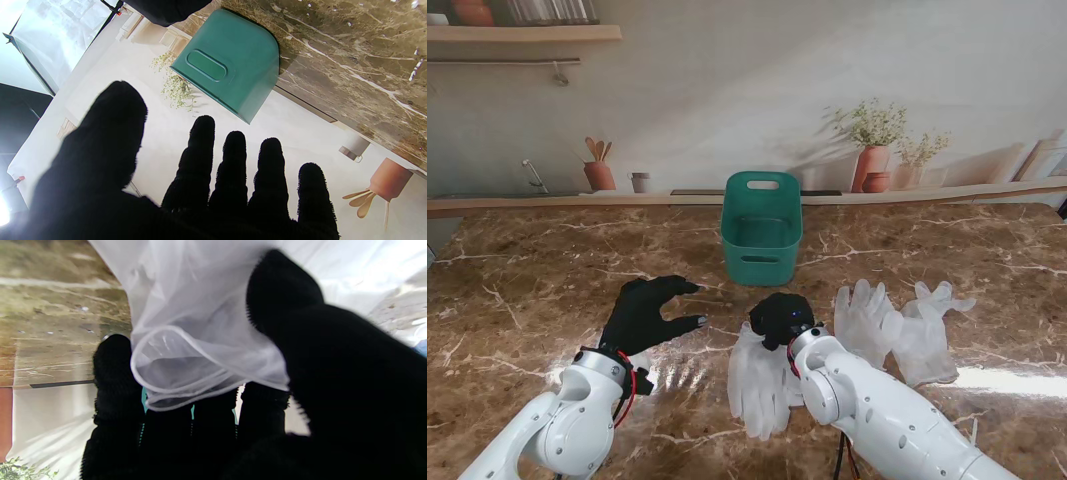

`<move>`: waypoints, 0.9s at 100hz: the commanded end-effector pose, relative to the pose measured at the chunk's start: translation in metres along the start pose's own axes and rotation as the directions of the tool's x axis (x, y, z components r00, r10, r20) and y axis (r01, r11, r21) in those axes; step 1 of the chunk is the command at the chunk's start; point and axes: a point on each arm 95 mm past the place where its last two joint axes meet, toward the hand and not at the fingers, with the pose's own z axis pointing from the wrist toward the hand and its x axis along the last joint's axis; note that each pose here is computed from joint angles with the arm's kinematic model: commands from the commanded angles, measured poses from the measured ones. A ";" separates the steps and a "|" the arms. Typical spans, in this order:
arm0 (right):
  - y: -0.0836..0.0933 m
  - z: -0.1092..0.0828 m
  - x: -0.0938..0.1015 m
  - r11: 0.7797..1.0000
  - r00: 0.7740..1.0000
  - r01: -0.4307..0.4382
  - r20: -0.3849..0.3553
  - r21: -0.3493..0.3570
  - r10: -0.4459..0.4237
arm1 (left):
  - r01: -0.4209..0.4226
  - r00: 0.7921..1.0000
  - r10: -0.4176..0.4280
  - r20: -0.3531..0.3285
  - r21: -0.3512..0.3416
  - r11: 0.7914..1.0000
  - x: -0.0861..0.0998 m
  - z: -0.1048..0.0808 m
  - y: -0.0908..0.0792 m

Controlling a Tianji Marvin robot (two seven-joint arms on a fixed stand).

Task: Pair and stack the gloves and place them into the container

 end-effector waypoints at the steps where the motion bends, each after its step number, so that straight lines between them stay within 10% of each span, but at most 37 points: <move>1: -0.002 -0.003 0.001 0.999 0.999 -0.033 0.003 0.004 0.033 | 0.005 1.000 -0.005 0.007 -0.007 1.000 -0.001 -0.002 0.002; 63: 0.025 -0.020 0.004 0.990 0.999 -0.032 0.034 0.137 0.028 | -0.015 1.000 0.015 0.003 -0.003 1.000 -0.005 -0.002 -0.002; 90: 0.023 -0.019 0.000 1.000 0.998 -0.010 0.057 0.028 0.008 | -0.015 1.000 0.015 -0.003 -0.003 1.000 -0.005 -0.003 -0.002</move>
